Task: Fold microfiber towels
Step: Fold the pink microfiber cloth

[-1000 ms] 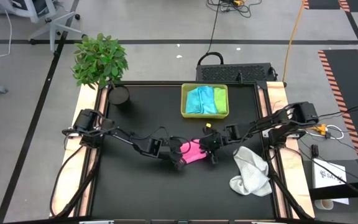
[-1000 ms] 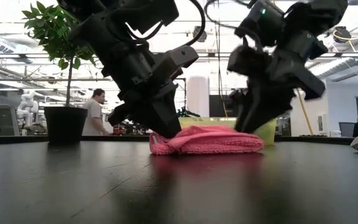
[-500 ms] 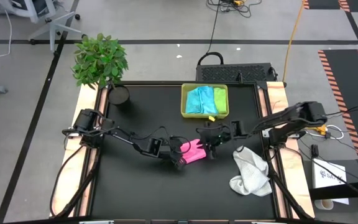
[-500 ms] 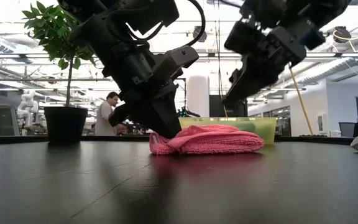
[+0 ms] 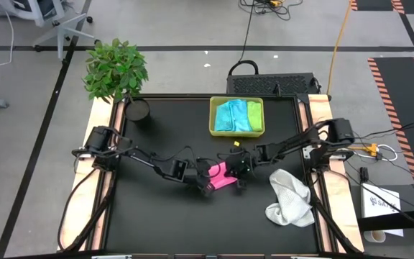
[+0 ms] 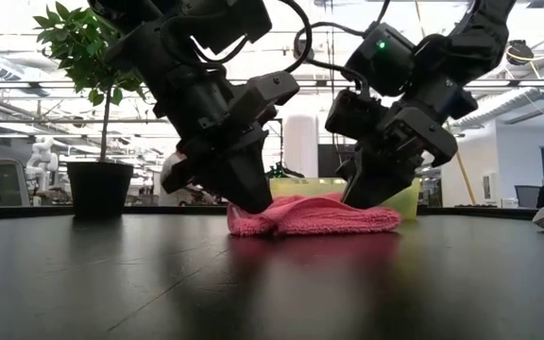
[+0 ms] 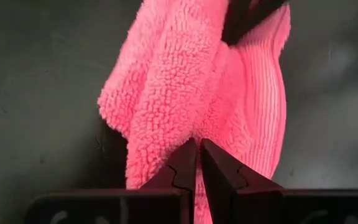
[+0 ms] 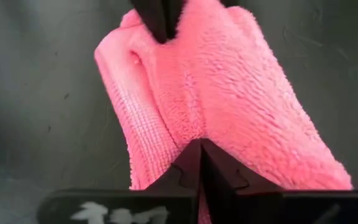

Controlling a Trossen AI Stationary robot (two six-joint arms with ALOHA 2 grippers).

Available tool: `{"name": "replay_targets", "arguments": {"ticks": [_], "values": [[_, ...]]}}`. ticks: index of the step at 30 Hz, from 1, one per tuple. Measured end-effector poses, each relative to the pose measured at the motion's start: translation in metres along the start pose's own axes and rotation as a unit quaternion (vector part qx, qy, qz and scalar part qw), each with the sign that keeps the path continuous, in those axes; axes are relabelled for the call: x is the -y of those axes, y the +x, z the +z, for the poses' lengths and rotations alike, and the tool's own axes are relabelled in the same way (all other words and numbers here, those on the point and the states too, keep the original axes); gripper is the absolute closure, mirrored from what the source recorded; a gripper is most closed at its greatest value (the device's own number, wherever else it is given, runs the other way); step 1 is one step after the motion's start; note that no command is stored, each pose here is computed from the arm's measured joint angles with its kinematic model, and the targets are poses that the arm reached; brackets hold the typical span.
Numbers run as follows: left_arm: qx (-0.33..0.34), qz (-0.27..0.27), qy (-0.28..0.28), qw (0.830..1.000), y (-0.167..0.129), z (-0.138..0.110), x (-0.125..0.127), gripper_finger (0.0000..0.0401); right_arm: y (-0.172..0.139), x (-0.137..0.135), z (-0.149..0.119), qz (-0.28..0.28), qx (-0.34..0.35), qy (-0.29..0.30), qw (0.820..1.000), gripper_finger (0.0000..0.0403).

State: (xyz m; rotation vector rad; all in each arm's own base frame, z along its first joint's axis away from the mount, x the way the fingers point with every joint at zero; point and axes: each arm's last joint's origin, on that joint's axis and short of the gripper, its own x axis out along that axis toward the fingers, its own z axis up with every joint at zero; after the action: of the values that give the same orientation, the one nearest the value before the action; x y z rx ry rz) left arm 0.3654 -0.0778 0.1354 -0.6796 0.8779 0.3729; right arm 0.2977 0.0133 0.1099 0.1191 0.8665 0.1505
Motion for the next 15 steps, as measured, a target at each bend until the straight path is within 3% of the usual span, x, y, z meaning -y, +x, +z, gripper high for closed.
{"name": "replay_targets", "arguments": {"ticks": [15], "values": [[-0.083,-0.008,0.036,0.996,-0.006,-0.023,0.007,0.0375,-0.003,0.008,0.004,-0.008,0.015,0.008,1.000,0.0402]]}}
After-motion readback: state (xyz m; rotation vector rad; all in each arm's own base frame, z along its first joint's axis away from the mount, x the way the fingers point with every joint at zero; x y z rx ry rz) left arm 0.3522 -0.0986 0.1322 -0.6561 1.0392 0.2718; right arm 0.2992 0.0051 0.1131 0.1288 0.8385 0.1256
